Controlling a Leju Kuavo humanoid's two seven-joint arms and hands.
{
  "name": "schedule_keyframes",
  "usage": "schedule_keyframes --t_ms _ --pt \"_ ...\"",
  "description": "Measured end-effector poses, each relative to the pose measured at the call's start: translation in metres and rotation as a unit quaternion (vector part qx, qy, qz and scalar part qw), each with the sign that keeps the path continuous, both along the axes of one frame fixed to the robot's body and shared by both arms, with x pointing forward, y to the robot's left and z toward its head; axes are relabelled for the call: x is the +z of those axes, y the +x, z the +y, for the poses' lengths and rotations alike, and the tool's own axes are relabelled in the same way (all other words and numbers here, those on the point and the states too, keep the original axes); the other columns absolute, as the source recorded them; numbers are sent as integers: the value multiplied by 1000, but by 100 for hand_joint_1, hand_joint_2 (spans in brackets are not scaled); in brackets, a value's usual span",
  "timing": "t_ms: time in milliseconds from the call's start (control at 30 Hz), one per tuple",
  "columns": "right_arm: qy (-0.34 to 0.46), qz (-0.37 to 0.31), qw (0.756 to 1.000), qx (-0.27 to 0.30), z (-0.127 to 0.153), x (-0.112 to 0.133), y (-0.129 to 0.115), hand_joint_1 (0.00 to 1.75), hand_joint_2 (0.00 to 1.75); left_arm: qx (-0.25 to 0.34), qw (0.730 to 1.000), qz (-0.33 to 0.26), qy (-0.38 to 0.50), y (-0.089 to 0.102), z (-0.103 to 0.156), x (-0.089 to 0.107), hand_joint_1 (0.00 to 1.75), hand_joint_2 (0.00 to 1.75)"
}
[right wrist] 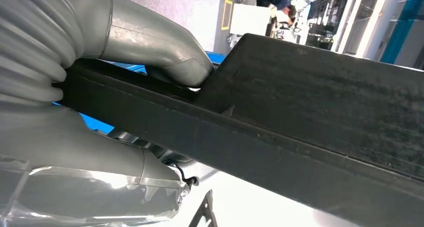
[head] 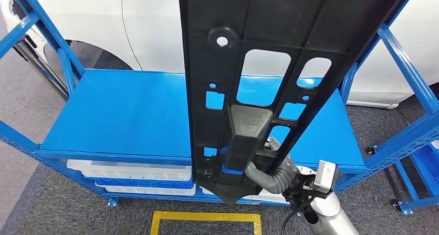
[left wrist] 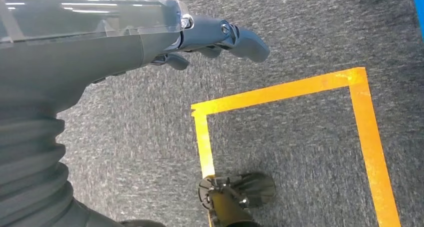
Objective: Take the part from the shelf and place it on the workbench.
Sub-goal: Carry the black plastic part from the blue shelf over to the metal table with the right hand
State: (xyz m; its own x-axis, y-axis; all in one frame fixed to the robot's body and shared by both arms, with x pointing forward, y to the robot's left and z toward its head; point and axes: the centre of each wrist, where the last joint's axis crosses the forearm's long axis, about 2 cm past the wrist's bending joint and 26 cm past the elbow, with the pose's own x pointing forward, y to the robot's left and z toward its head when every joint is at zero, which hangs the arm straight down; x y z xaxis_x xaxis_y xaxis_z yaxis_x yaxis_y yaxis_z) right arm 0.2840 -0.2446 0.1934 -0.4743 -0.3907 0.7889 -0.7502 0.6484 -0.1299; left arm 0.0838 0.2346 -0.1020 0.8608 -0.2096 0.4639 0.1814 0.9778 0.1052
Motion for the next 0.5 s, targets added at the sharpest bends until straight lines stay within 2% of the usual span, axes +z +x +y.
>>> schedule_keyframes --t_ms 500 --pt "-3 -8 1000 4 1 5 6 173 175 4 1000 -1 -3 0 -1 0 0 175"
